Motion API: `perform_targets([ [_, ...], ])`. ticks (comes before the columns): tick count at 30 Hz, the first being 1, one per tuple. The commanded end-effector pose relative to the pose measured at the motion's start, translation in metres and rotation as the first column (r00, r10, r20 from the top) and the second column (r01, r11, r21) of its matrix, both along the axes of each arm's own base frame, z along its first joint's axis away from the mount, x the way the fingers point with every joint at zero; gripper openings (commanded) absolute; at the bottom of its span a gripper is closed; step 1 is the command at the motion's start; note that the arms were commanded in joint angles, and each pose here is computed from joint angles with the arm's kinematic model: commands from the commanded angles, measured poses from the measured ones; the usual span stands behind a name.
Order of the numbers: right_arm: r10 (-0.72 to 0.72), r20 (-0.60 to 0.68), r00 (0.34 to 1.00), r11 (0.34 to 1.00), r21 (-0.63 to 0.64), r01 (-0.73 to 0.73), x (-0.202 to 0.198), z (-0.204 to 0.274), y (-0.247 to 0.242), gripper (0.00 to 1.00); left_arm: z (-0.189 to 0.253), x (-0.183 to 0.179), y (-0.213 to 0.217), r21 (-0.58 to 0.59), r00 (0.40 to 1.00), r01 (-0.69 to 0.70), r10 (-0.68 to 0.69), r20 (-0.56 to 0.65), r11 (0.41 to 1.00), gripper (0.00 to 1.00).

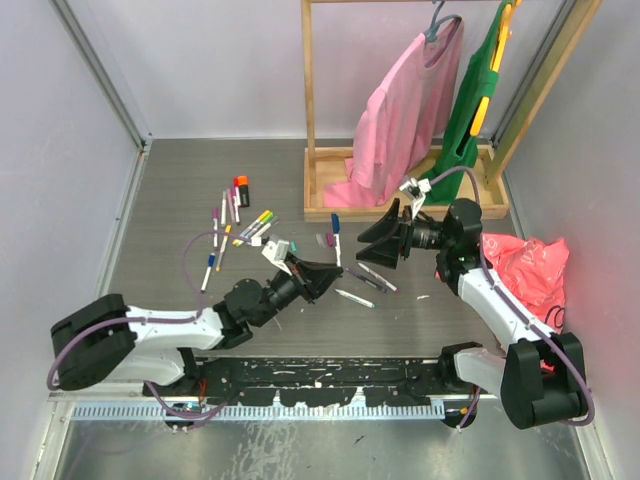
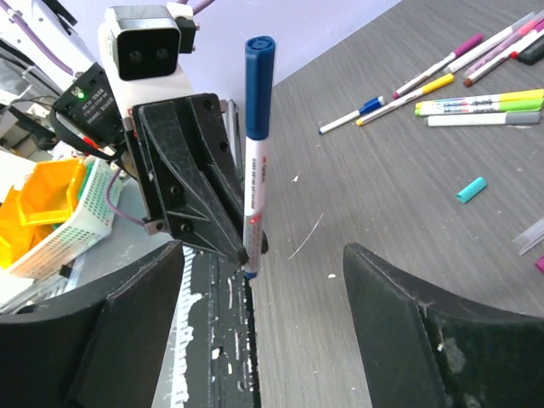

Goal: Open the pen caps
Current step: Pick up the pen from the center of the board.

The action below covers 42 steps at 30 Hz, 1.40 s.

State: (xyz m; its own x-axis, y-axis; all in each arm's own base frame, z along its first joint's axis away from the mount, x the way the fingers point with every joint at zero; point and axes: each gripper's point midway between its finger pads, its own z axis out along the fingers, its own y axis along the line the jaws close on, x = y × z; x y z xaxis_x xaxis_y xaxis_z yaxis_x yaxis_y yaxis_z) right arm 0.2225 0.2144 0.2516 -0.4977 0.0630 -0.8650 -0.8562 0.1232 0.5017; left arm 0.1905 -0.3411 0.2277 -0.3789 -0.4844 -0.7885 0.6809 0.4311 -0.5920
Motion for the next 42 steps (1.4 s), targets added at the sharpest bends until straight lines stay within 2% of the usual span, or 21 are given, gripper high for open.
perform_targets([
  [1, 0.01, 0.077, 0.997, 0.995, 0.096, -0.018, -0.012, 0.03, 0.005, 0.81, 0.048, 0.006, -0.012, -0.15, 0.995, -0.039, 0.053, 0.086, 0.988, 0.0],
  [13, 0.002, 0.05, 0.999, 0.997, 0.081, -0.006, -0.012, 0.014, 0.014, 0.71, 0.037, 0.008, -0.033, -0.163, 0.998, -0.041, 0.046, 0.031, 0.986, 0.0],
  [24, 0.023, 0.036, 0.999, 0.998, 0.055, -0.025, -0.014, 0.007, 0.02, 0.32, 0.028, 0.012, -0.046, -0.18, 0.999, -0.044, 0.041, -0.018, 0.983, 0.0],
  [37, 0.008, 0.04, 0.999, 1.0, -0.016, -0.007, -0.006, -0.006, 0.023, 0.32, 0.029, 0.01, -0.042, -0.181, 0.999, -0.043, 0.041, -0.013, 0.982, 0.0],
  [38, 0.007, 0.045, 0.999, 1.0, -0.019, -0.006, -0.005, -0.006, 0.023, 0.28, 0.029, 0.01, -0.042, -0.182, 0.999, -0.041, 0.039, -0.012, 0.982, 0.0],
  [40, 0.014, 0.059, 0.998, 1.0, -0.021, -0.013, -0.006, -0.004, 0.023, 0.13, 0.029, 0.009, -0.043, -0.18, 0.999, -0.033, 0.032, -0.008, 0.983, 0.0],
  [41, 0.017, 0.063, 0.998, 1.0, -0.025, -0.015, -0.005, -0.004, 0.023, 0.08, 0.029, 0.008, -0.043, -0.179, 1.0, -0.03, 0.03, -0.004, 0.983, 0.06],
  [42, 0.02, 0.067, 0.998, 0.999, -0.028, -0.018, -0.005, -0.004, 0.023, 0.03, 0.03, 0.007, -0.042, -0.176, 1.0, -0.028, 0.029, 0.002, 0.984, 0.18],
])
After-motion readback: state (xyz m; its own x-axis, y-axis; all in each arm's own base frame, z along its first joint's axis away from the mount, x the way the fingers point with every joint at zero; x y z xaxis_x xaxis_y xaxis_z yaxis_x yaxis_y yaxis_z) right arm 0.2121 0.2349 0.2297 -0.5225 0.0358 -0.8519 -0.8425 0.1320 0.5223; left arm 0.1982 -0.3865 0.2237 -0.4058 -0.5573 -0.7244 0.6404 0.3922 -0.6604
